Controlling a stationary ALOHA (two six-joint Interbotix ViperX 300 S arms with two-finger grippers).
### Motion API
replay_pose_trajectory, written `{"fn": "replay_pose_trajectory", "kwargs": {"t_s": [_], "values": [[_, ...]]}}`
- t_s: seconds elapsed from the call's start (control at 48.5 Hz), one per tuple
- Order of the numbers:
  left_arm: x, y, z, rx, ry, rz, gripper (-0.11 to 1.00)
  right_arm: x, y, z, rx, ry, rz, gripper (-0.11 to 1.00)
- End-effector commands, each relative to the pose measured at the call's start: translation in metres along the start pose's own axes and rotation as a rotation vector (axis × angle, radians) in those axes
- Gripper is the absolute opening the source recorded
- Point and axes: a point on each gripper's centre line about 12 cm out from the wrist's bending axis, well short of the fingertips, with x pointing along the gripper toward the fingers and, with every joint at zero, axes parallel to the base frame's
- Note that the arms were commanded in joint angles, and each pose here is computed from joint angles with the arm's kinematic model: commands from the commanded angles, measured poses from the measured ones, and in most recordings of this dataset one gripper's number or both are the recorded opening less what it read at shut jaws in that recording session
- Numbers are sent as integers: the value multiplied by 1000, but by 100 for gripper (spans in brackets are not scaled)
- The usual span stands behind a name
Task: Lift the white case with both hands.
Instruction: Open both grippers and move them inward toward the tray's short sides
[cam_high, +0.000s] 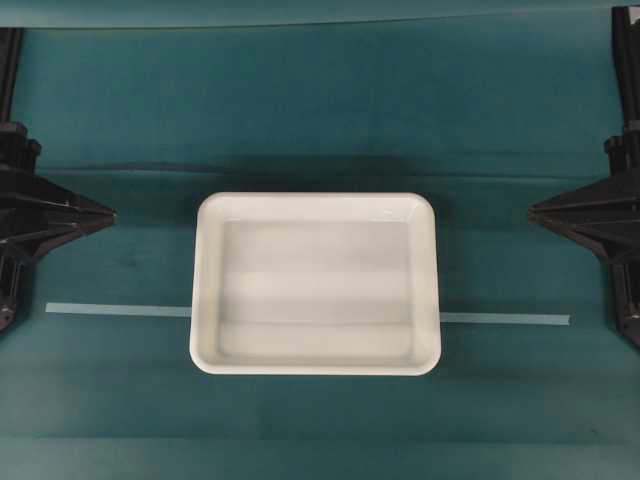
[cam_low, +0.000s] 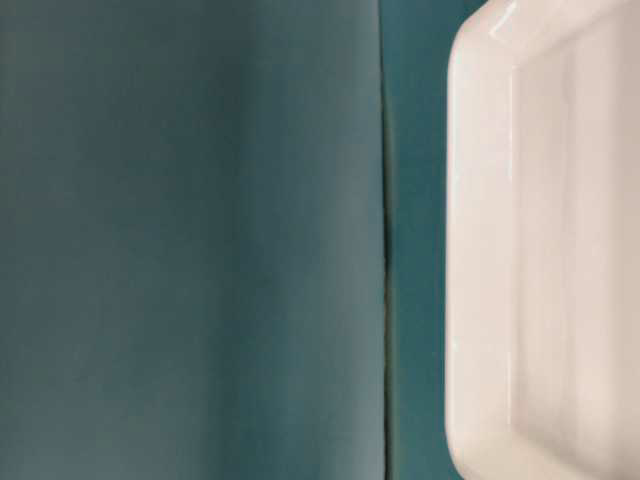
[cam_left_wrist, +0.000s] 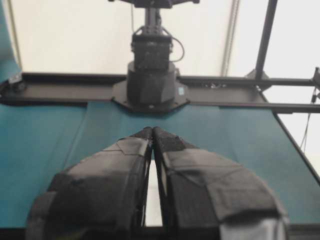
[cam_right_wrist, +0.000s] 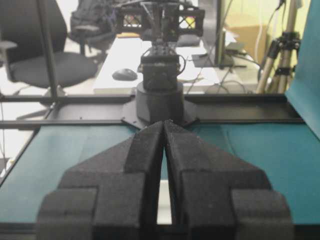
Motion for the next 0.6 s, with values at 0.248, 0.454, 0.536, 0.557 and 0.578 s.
{"fn": "replay_pose_trajectory", "kwargs": {"t_s": [0.248,0.454,0.536,0.557,0.578], "values": [[11,-9,12,-323,50,-40,-3,10,-4,2,390,18,-42,0],[13,-10,8,-613,104,-18,-3,21,-3,-12,699,143,-86,0],[15,-10,5,-752,123,-4,-3,23,-2,-20,809,198,-112,0],[16,-10,5,-784,126,-1,-3,23,-2,-22,832,208,-119,0],[16,-10,3,-813,134,4,-3,24,-2,-25,854,221,-126,0]]}}
